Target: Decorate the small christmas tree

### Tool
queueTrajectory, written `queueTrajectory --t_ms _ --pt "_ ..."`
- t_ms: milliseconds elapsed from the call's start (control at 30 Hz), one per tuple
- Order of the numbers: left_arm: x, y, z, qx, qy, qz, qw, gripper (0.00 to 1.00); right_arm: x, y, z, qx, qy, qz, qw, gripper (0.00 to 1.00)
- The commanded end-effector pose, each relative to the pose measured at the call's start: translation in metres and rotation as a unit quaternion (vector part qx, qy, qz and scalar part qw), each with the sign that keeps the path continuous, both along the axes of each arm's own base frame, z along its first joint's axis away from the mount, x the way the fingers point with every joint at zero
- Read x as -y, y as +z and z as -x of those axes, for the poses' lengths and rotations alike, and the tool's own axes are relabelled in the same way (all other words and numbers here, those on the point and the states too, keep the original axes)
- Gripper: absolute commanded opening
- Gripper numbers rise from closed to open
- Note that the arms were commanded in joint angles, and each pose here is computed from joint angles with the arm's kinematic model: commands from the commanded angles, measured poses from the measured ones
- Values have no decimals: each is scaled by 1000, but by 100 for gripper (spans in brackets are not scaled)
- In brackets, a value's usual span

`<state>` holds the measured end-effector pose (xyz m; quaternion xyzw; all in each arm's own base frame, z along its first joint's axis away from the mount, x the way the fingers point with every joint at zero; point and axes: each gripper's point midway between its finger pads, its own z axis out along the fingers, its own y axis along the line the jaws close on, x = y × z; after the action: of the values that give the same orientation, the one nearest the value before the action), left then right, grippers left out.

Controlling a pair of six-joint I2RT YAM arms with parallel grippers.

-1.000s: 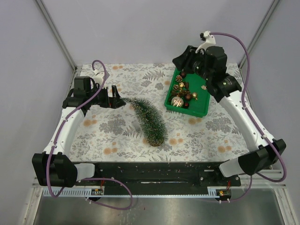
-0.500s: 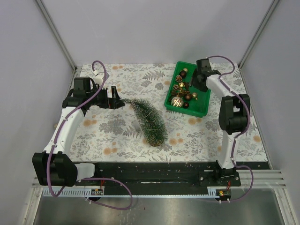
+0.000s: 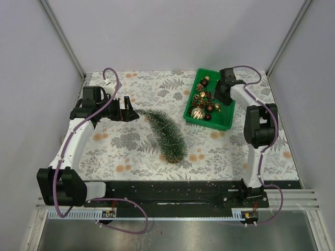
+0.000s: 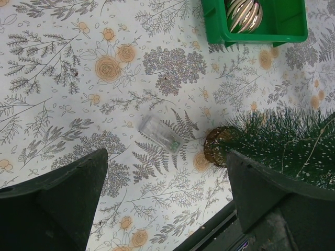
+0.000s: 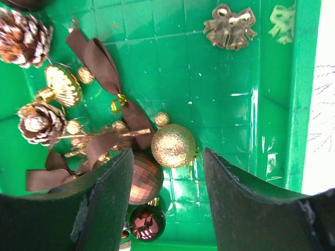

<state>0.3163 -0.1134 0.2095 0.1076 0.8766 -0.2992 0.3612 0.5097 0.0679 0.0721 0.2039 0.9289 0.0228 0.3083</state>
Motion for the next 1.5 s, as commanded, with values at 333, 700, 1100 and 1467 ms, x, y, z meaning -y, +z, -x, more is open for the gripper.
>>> queueTrajectory --t_ms 333,700,1100,1467 --pt "-8 9 -5 22 9 -4 1000 99 -2 -31 1 -22 -1 -6 1000 63" --pt "-16 5 -5 17 18 -2 1000 99 -5 -35 -4 -26 7 -9 1000 47" --pt "-16 4 -3 15 17 1 1000 99 -16 30 -1 43 18 -50 998 21" --pt "-14 6 -4 13 17 10 1000 99 -127 271 65 304 214 -222 901 16"
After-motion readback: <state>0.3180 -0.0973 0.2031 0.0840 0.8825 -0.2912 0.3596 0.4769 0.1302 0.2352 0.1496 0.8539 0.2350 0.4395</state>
